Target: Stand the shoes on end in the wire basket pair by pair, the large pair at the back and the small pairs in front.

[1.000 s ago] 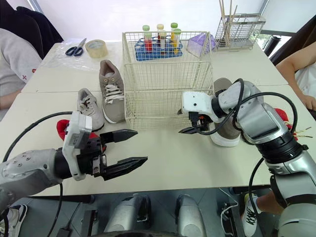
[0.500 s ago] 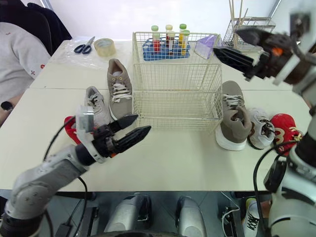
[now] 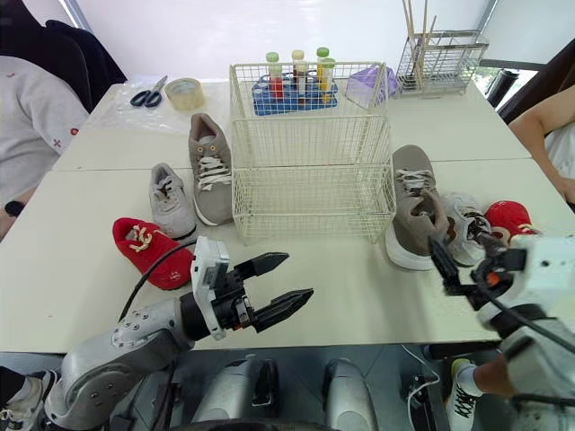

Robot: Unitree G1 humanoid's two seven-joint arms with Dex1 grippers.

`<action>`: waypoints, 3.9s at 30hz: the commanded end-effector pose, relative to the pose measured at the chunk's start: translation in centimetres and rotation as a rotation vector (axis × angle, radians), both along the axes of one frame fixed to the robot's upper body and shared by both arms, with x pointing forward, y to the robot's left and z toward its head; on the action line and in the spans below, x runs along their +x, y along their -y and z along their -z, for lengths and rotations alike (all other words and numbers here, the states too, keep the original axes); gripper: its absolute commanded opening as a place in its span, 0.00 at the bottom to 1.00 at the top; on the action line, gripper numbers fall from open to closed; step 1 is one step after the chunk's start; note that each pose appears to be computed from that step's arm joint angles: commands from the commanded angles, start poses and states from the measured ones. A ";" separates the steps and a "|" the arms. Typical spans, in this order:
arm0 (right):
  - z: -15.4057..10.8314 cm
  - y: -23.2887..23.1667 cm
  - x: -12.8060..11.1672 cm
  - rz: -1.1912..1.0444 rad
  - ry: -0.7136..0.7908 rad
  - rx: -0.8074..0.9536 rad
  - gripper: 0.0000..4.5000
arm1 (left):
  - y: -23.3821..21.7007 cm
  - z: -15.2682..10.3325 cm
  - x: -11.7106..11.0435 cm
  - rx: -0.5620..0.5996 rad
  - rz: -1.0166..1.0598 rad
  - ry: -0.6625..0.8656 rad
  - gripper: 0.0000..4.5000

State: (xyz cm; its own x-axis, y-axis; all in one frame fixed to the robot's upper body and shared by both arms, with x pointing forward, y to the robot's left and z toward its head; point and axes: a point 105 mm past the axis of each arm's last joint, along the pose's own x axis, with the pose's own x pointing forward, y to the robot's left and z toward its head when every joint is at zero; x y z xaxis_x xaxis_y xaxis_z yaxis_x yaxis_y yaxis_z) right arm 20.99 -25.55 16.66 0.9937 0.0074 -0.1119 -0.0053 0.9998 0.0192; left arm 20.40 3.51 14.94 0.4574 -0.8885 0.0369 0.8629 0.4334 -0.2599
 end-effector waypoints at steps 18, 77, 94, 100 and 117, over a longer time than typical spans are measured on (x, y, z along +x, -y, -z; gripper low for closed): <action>2.8 -0.8 4.6 0.017 0.044 0.018 0.95 | -0.7 0.0 1.3 0.031 -0.048 0.078 1.00; -25.8 -13.9 12.2 -1.390 0.741 -0.460 0.03 | -12.4 -3.0 -4.2 -0.188 -0.530 -0.170 1.00; -25.0 -14.5 8.2 -1.647 0.688 -0.502 0.03 | -18.7 -17.0 -3.5 -0.147 -0.305 0.179 1.00; -24.6 -14.3 7.3 -1.651 0.679 -0.522 0.03 | -17.9 -18.1 -1.3 -0.191 -0.183 0.161 1.00; -23.6 -14.7 5.5 -1.650 0.668 -0.545 0.03 | -15.8 -17.6 1.7 -0.283 0.047 0.068 0.54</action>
